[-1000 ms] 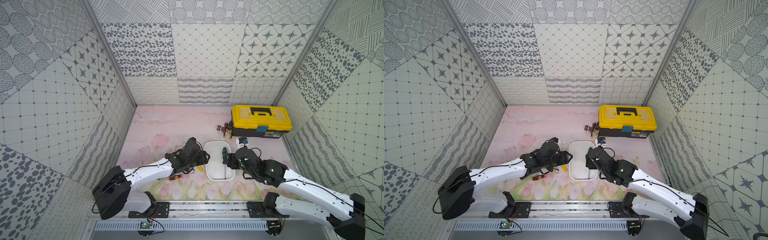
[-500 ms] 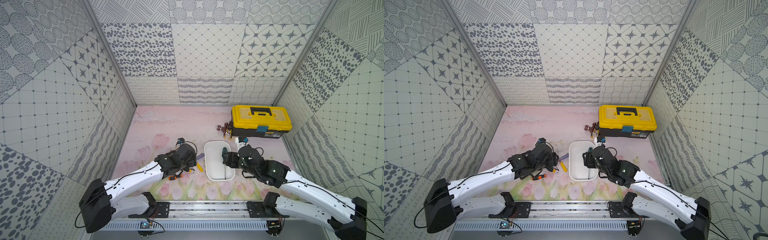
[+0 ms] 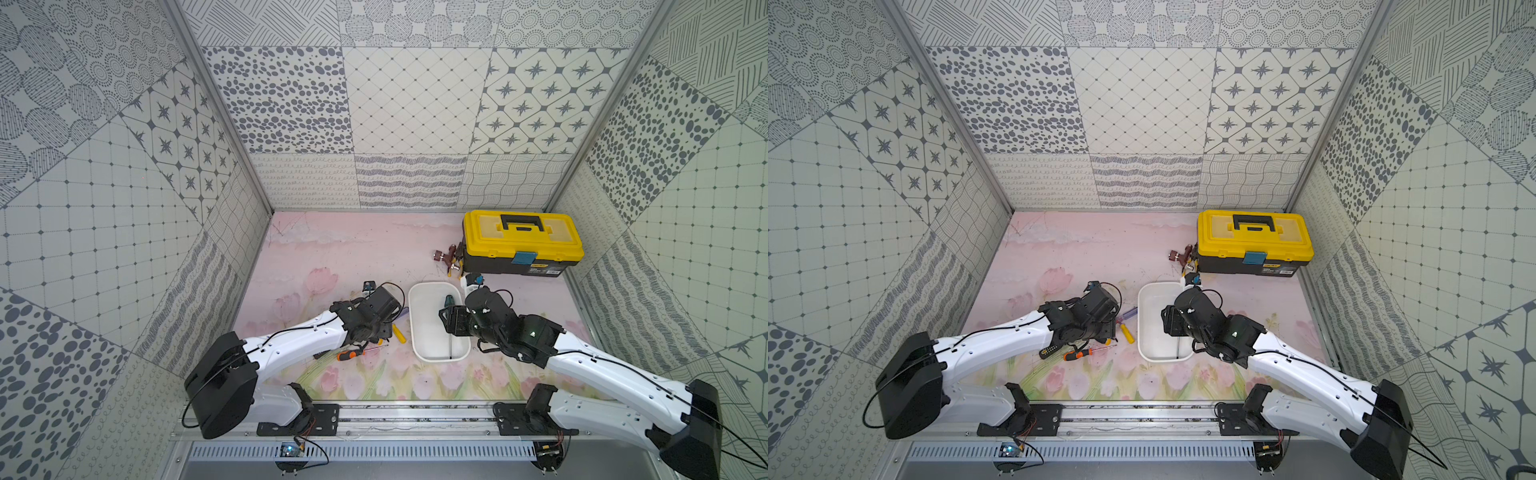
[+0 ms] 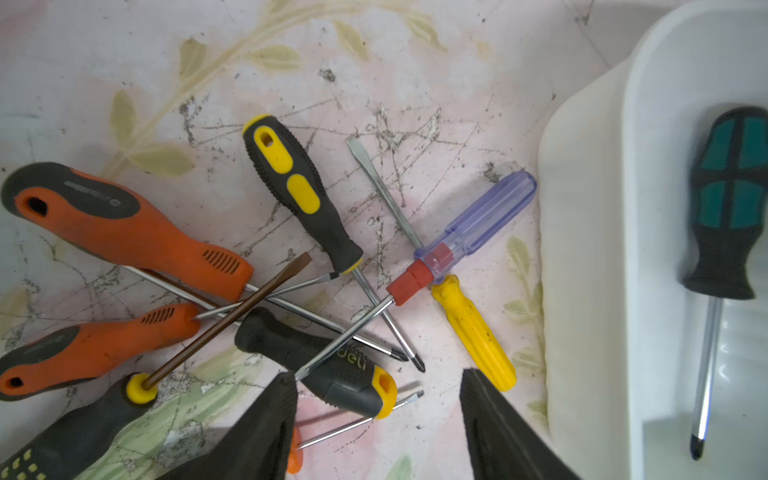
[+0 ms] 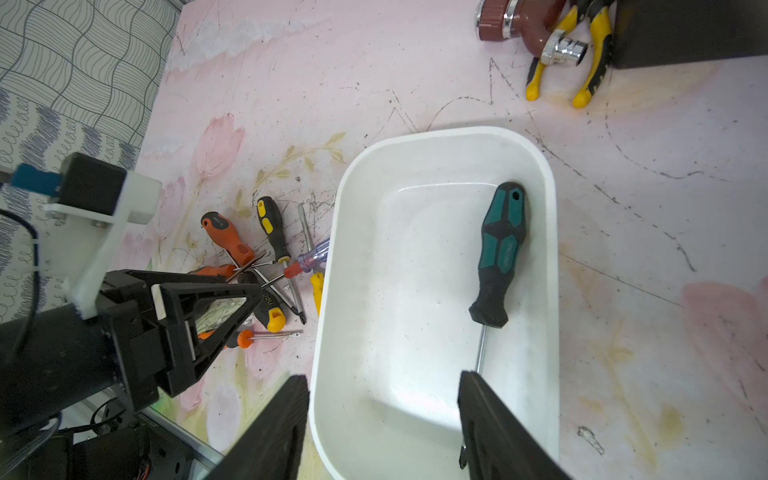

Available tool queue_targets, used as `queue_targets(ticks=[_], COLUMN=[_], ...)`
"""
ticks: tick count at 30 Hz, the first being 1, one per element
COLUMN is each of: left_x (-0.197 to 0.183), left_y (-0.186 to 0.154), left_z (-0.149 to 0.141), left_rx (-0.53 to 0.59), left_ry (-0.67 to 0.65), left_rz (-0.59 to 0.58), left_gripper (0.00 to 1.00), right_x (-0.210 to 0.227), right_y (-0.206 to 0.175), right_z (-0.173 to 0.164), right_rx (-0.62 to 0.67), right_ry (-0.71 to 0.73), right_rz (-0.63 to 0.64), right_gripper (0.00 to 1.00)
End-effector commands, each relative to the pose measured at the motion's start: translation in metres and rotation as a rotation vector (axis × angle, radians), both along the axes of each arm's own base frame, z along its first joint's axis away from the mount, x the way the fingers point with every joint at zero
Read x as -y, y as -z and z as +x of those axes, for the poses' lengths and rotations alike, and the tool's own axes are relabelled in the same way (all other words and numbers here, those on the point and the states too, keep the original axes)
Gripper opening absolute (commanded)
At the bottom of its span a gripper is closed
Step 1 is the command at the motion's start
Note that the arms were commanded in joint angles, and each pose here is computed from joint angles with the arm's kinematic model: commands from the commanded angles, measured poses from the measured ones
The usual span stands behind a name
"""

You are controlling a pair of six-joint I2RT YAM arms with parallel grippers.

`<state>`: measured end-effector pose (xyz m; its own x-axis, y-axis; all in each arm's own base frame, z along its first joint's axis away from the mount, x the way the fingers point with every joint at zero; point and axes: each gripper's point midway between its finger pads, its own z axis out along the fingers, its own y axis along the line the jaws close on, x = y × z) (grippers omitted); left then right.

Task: Put the screwdriver on the desktop into the storage box
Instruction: Pick up the screwdriver from the center of the board.

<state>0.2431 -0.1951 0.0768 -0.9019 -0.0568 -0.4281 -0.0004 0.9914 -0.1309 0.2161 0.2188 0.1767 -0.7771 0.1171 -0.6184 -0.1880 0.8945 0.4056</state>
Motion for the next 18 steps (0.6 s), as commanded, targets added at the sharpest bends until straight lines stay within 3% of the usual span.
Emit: queue_targets(ticks=[1,6,8,18], left_x=[0.023,0.016,0.025,0.039], left_y=[0.011,0.017,0.015,0.038], left_z=[0.012,0.027,0.036,0.049], left_rx=[-0.017,0.024,0.054,0.006], left_ry=[0.071,0.037,0.039,0.033], left_rz=[-0.006,0.070,0.040,0.048], left_gripper=[0.64,0.63,0.64,0.56], right_x=[-0.006,-0.010,-0.013,-0.014], right_y=[-0.011,-0.009,-0.010,-0.008], right_z=[0.002,0.002,0.003,-0.001], right_rx=[0.025,0.011,0.005,-0.009], right_ry=[-0.002,-0.008,-0.017,-0.023], right_rz=[0.057,0.067,0.067,0.080], right_gripper=[0.61,0.56,0.55,0.50])
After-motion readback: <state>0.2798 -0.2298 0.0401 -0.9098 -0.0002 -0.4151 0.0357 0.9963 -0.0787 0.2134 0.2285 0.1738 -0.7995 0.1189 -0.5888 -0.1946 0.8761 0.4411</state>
